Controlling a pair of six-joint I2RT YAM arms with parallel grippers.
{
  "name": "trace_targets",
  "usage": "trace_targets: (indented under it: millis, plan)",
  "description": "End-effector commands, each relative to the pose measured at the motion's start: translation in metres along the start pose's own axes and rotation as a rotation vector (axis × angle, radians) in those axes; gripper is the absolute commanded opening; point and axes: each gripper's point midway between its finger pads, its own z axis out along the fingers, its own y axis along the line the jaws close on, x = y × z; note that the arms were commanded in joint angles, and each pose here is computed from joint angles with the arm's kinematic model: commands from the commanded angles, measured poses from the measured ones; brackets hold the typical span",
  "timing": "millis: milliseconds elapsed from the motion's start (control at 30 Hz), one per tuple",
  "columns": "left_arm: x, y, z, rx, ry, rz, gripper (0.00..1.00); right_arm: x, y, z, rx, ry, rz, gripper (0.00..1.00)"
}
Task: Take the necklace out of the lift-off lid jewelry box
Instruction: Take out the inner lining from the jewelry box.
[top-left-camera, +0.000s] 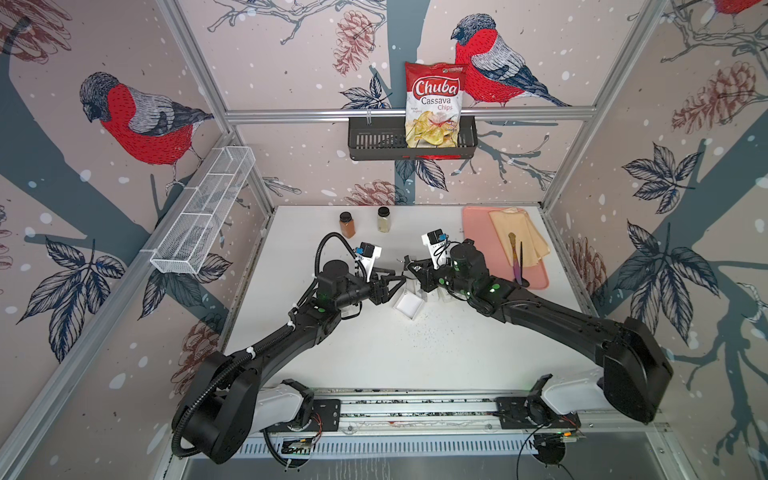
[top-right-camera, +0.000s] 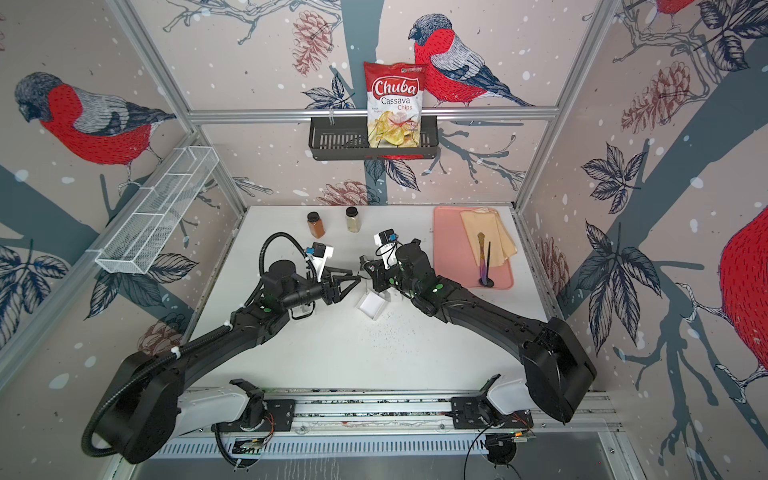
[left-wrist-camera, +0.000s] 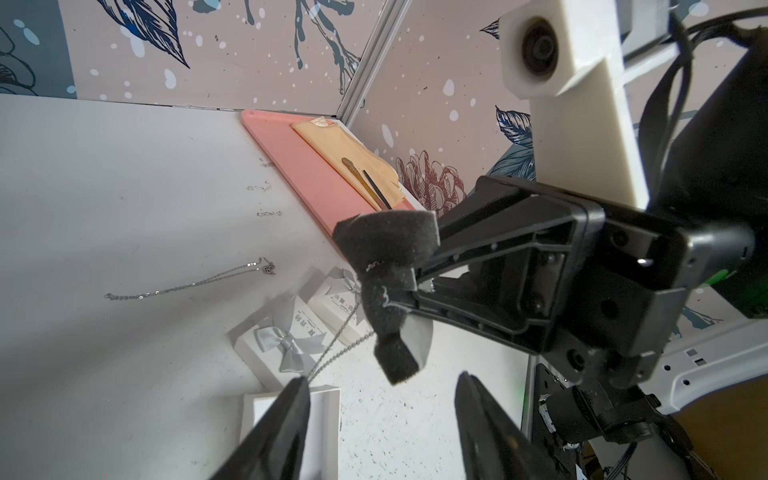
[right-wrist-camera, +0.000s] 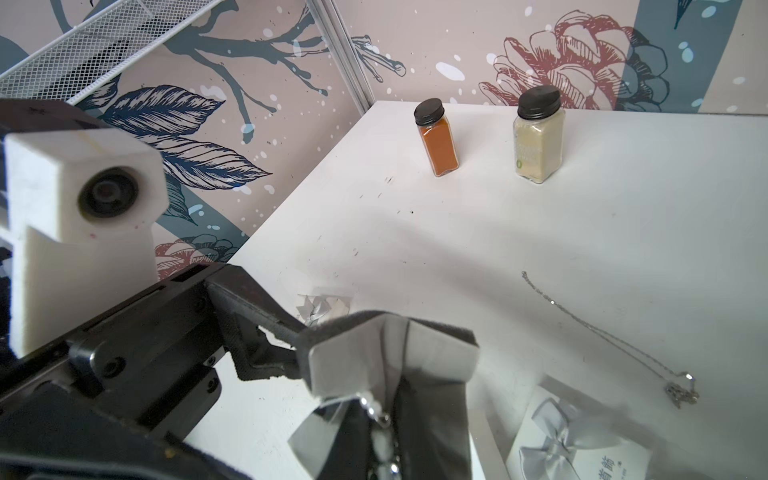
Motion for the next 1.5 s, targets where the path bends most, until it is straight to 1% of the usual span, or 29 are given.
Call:
trace_targets:
  millis: [0, 133, 400, 533, 700, 800, 900, 1033, 1100, 1167, 1333, 1467]
  plan:
    - [-0.004, -0.001, 0.003, 0.011, -0.007, 0.021, 0.59, -0.005, 0.002, 0.000, 0.000, -0.028, -0.005, 0.14]
    - [-0.003, -0.004, 0.007, 0.043, 0.006, 0.011, 0.55, -0.002, 0.005, 0.002, -0.002, -0.028, -0.010, 0.14]
    - [-0.003, -0.005, 0.012, 0.059, 0.010, 0.004, 0.46, -0.001, 0.009, 0.003, -0.010, -0.033, -0.012, 0.14]
    - [-0.005, -0.007, 0.014, 0.079, 0.009, 0.002, 0.36, 0.000, 0.008, 0.004, -0.009, -0.036, -0.010, 0.15]
    - [-0.006, -0.009, 0.014, 0.090, 0.005, 0.001, 0.19, 0.001, 0.007, 0.005, -0.009, -0.032, -0.007, 0.18]
    - [-0.007, -0.009, 0.014, 0.085, 0.001, 0.005, 0.09, 0.003, 0.008, 0.005, -0.035, -0.016, 0.007, 0.22]
    - [-0.008, -0.008, 0.012, 0.065, 0.004, 0.022, 0.00, 0.007, 0.009, -0.001, -0.101, 0.009, 0.029, 0.31]
    - [-0.007, -0.008, 0.007, 0.035, 0.022, 0.081, 0.00, 0.006, 0.012, -0.017, -0.197, 0.018, 0.035, 0.46]
    - [-0.008, -0.008, 0.004, 0.018, 0.036, 0.130, 0.00, 0.004, 0.015, -0.027, -0.243, 0.016, 0.028, 0.50]
    - [-0.011, -0.013, 0.000, 0.022, 0.040, 0.189, 0.00, 0.002, 0.019, -0.037, -0.297, 0.013, 0.013, 0.50]
    - [-0.020, -0.047, -0.009, 0.161, 0.041, 0.392, 0.00, -0.003, 0.036, -0.059, -0.428, 0.005, -0.053, 0.49]
    - [-0.030, -0.063, -0.013, 0.215, 0.056, 0.466, 0.00, -0.011, 0.050, -0.078, -0.478, -0.014, -0.138, 0.49]
